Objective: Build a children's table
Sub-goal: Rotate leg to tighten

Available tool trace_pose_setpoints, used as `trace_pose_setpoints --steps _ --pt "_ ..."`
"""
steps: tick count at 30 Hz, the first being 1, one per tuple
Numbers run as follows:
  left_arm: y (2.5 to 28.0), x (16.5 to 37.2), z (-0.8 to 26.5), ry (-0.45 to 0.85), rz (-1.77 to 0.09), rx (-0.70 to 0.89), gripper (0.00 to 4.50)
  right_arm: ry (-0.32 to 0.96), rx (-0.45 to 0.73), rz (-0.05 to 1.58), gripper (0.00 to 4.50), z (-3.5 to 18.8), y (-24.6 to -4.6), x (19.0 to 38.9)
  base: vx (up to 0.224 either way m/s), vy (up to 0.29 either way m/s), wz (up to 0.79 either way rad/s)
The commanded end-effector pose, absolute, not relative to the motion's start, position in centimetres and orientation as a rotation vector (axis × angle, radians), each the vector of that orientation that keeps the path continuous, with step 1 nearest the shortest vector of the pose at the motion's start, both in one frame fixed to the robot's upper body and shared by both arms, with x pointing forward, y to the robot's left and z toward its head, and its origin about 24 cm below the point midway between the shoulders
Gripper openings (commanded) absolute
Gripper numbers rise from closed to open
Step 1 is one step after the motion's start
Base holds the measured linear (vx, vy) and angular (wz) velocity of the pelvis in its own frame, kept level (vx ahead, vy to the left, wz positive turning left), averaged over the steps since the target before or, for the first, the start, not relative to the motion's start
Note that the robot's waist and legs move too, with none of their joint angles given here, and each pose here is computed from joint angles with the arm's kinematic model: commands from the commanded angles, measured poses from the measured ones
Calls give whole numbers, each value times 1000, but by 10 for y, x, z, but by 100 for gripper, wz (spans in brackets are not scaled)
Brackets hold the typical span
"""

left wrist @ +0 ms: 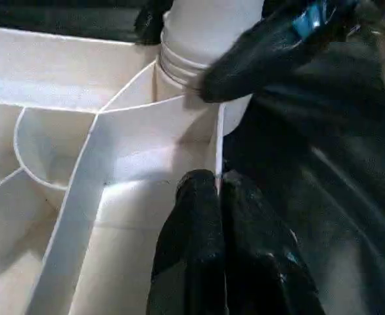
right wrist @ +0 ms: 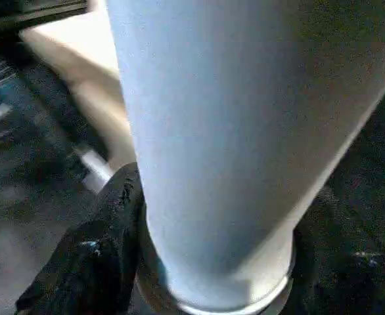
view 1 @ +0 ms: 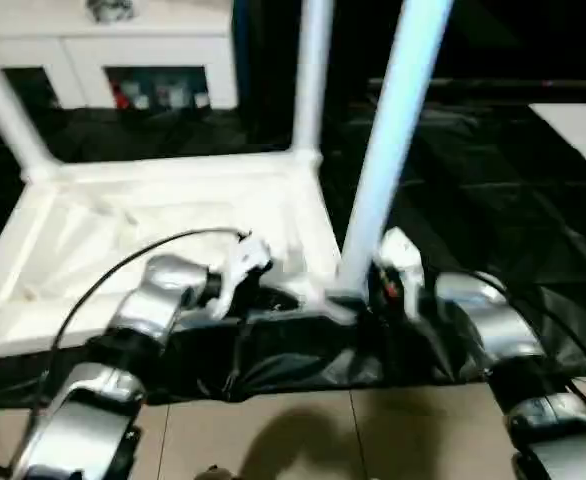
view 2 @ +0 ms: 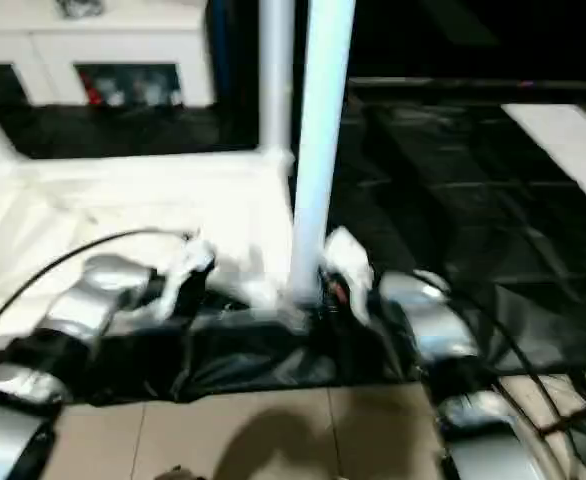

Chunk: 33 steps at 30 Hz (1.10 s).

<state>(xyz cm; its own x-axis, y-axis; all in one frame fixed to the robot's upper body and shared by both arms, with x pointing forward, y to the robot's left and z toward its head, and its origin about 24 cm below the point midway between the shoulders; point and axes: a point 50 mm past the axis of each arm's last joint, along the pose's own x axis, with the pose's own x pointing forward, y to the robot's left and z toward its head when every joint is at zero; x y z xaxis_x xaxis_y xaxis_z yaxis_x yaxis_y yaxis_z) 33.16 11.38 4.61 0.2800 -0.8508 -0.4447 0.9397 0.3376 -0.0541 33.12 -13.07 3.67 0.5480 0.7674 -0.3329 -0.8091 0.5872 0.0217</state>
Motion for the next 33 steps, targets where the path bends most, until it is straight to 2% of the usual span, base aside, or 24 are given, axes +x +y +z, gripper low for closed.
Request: trace_pose_setpoints --steps 1,4,9,10,12,14,17,22,26,30,31,33 --pt "86 346 66 331 -1131 220 0 384 -101 937 266 21 -98 327 0 0 0" --pt "64 350 69 311 -1065 188 0 399 -111 778 266 18 -81 336 0 0 0" --pt "51 348 69 289 -1084 188 0 371 -115 729 266 21 -67 339 0 0 0" --pt "51 348 69 289 -1084 188 0 371 -115 729 301 21 -67 339 0 0 0" --pt "49 345 69 274 -1121 192 0 327 -83 759 301 25 -62 338 0 0 0" --pt "53 344 70 263 -1149 195 0 308 -60 795 341 28 -64 338 0 0 0" --pt "61 342 70 264 -1181 177 0 305 -98 811 358 28 -71 338 0 0 0" --pt "73 338 71 255 -1224 163 0 278 -132 869 358 31 -84 337 0 0 0" --pt "90 331 69 273 -1321 178 0 253 -169 1057 358 37 -103 328 0 0 0" --pt "95 329 69 283 -1349 184 0 261 -186 1133 358 39 -110 322 0 0 0" --pt "103 326 69 300 -1393 200 0 282 -211 1252 358 40 -120 313 0 0 0" --pt "107 326 69 310 -1405 205 0 297 -218 1304 358 40 -124 308 0 0 0"
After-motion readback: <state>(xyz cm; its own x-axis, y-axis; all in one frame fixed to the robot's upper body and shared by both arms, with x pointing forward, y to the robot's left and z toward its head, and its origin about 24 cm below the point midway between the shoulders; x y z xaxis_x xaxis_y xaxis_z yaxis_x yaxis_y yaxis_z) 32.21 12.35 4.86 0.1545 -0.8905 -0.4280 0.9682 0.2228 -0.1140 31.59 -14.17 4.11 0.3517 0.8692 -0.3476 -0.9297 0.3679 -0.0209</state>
